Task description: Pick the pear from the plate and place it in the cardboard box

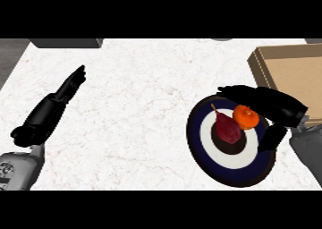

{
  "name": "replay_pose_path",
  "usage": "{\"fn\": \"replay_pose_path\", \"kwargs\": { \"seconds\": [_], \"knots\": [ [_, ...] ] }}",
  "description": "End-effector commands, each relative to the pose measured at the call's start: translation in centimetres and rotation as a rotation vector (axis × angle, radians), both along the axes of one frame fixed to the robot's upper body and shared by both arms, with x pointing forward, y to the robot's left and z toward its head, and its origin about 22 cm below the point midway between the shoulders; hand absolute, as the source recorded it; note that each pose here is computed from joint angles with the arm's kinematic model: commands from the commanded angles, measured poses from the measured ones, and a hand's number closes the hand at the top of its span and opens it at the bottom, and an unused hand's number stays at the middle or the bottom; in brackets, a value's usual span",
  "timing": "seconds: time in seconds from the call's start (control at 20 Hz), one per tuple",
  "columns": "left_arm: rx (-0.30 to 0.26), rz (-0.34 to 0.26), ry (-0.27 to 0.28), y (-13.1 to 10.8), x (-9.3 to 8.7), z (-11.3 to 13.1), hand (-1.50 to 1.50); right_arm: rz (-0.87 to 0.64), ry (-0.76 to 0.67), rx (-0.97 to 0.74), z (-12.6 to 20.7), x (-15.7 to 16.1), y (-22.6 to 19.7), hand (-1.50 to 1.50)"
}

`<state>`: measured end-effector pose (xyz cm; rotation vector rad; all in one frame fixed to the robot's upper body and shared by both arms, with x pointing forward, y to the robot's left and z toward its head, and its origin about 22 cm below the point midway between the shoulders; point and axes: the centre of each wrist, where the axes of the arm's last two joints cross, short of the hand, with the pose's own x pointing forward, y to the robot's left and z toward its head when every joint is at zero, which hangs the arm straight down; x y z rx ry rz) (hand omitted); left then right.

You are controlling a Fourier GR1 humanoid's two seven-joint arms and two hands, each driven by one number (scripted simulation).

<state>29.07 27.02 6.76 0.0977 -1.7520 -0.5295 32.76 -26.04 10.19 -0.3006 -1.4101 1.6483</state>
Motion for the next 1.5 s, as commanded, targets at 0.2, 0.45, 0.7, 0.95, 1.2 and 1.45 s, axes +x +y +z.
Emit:
{"fn": "replay_pose_path", "kwargs": {
  "seconds": [0.2,0.45,0.7,0.95,1.2,1.45],
  "knots": [
    [-0.003,0.002,0.016,0.8,0.0,-0.5,0.0,-0.016,-0.003,-0.055,-1.4,1.2,0.6,-1.5],
    [-0.013,-0.003,0.006,-2.4,-0.7,-1.7,0.0,0.009,0.028,-0.012,-2.7,0.4,2.4,-1.5],
    [0.003,0.006,0.006,0.8,1.0,0.7,0.0,0.014,0.037,-0.019,-3.8,1.4,0.7,-1.5],
    [0.003,0.014,-0.012,0.3,-0.5,-0.3,0.0,-0.034,0.005,-0.081,-3.5,0.4,1.9,-1.5],
    [-0.012,-0.014,0.014,-1.2,0.3,0.7,0.0,-0.026,0.041,-0.069,-7.1,2.6,1.3,-1.5],
    [-0.003,0.004,0.001,-0.1,-0.4,-0.5,0.0,0.033,0.068,-0.086,-9.3,2.3,2.3,-1.5]
  ]
}}
